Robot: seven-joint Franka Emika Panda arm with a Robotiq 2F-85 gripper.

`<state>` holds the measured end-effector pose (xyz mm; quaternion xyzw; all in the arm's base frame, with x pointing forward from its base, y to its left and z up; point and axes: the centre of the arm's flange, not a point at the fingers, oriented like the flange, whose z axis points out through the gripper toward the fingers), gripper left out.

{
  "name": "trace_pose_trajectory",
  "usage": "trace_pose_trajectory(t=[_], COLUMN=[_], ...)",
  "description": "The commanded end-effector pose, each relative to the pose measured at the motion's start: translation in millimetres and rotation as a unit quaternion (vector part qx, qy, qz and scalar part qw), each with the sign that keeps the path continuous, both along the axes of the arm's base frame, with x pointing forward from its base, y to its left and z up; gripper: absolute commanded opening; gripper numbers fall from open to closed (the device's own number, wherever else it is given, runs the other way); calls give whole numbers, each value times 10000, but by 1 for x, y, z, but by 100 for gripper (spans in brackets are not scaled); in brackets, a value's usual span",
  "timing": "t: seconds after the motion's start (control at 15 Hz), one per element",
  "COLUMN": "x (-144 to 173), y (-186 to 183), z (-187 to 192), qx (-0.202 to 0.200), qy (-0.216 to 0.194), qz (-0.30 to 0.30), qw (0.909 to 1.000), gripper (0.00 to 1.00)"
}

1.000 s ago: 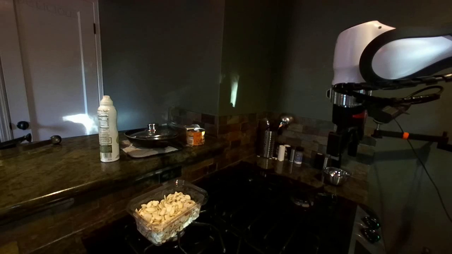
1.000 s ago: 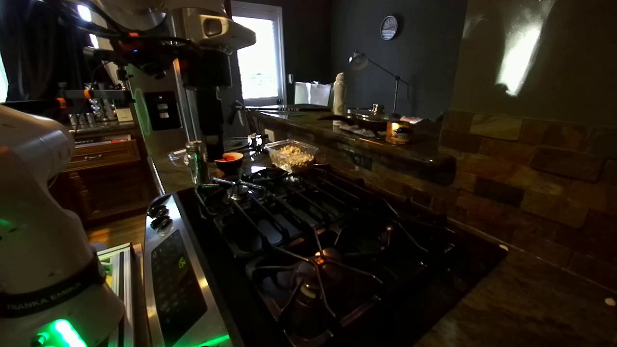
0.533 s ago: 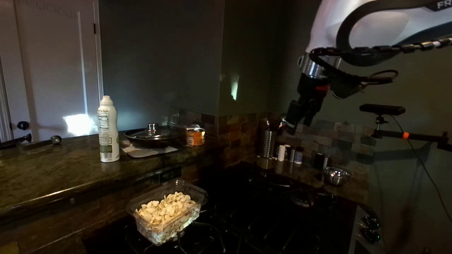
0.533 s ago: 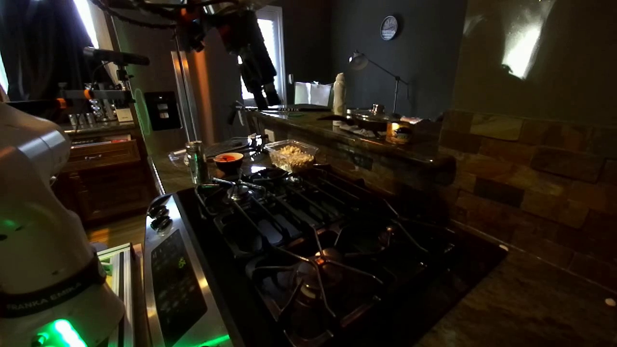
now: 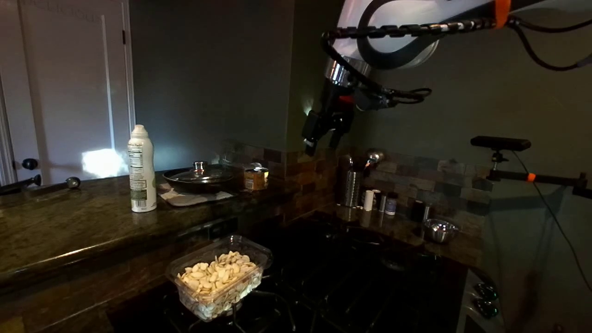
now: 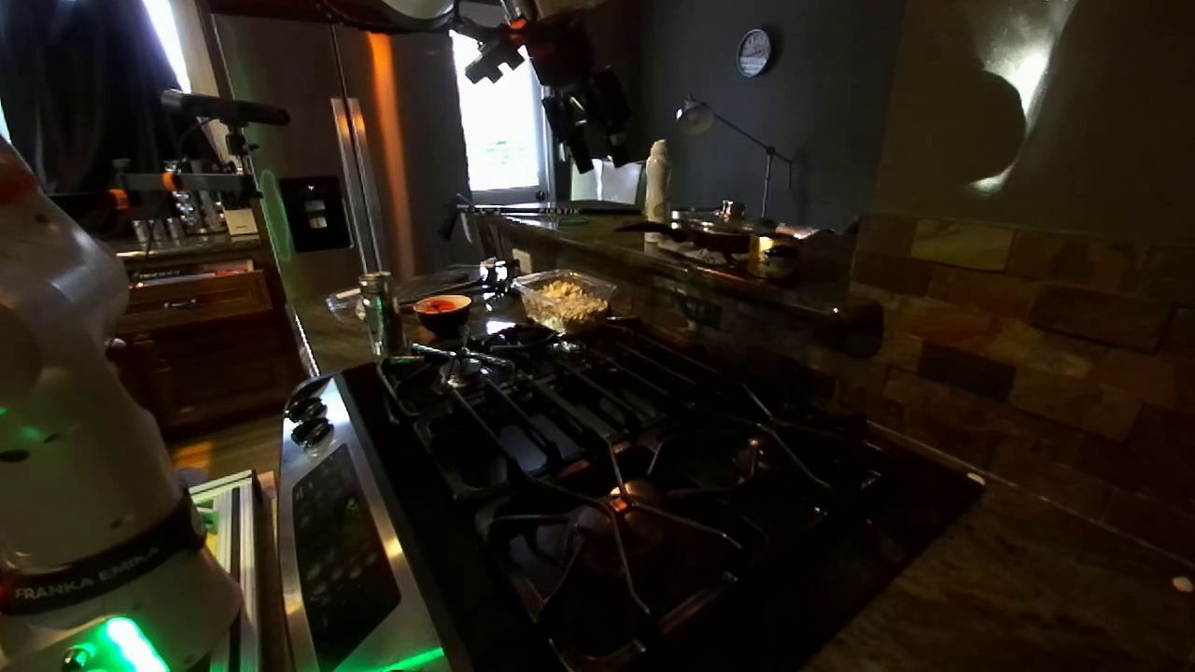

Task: Put the pan on the stove

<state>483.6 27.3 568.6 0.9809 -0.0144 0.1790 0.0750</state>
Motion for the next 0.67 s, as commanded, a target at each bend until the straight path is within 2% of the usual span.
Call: trace_pose_trajectory(t=[0.0, 0.2, 0.27, 0.4, 0.6], x=[-1, -7, 0, 34, 84], y=[-2, -4, 1, 15, 47], z=[0, 8, 6, 4, 3], qx=[2, 1, 21, 103, 402], qy=[1, -82, -132, -367, -465], qz=[-16, -37, -225, -407, -522], qw=[10000, 10000, 9997, 9984, 9967], gripper=[100, 100, 100, 100, 100])
